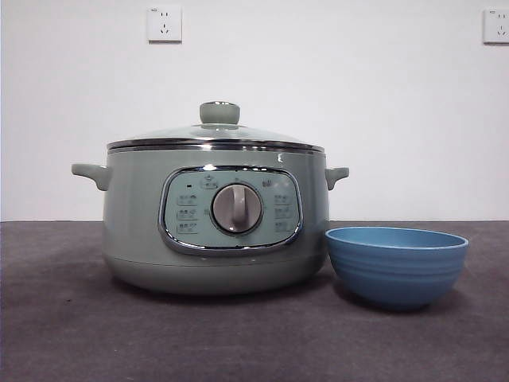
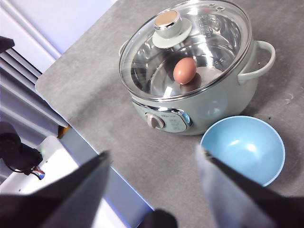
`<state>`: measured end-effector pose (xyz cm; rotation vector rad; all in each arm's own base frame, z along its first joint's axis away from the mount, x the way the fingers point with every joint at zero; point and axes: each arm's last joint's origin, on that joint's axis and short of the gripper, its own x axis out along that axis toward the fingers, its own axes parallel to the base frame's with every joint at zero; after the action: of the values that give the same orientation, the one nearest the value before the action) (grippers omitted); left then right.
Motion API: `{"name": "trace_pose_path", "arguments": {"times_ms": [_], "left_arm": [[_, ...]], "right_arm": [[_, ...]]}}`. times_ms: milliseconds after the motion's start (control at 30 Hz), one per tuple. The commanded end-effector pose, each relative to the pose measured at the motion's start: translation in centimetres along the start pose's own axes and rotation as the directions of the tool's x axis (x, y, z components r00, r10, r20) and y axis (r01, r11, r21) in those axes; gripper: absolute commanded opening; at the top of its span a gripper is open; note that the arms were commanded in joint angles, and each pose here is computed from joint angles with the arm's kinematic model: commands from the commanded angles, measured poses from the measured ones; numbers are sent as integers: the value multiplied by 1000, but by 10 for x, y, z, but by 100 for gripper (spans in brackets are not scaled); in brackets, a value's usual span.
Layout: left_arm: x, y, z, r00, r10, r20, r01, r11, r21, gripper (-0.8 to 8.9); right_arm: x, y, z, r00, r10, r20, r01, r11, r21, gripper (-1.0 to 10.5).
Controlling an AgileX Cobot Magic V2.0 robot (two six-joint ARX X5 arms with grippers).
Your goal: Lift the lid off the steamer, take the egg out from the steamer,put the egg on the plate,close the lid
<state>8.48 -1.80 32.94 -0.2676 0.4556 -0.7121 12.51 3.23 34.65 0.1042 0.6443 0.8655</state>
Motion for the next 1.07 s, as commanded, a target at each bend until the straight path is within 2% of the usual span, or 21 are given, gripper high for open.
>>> {"name": "trace_pose_path", "arguments": {"times_ms": [33, 267, 433, 600, 800, 1067], "left_arm": [[1, 0, 4, 1000, -5, 17, 5, 1000, 26, 525], [10, 4, 24, 999, -41, 8, 41, 999, 16, 526], [23, 2, 54, 996, -87, 8, 87, 994, 62, 525], [50, 0, 85, 996, -91, -12, 92, 988, 127, 525], [98, -5, 105, 996, -33, -83, 50, 975, 216, 525], [171, -1, 105, 996, 28, -85, -1, 956, 295, 524]], "right_arm": [[0, 0, 1, 1000, 1, 3, -1, 1000, 3, 568], [0, 0, 1, 1000, 1, 3, -1, 1000, 3, 568], [0, 0, 1, 1000, 1, 3, -1, 1000, 3, 568], [0, 0, 1, 1000, 1, 3, -1, 1000, 3, 568], [0, 0, 1, 1000, 1, 3, -1, 1000, 3, 568], [0, 0, 1, 1000, 1, 2, -1, 1000, 13, 568]]}}
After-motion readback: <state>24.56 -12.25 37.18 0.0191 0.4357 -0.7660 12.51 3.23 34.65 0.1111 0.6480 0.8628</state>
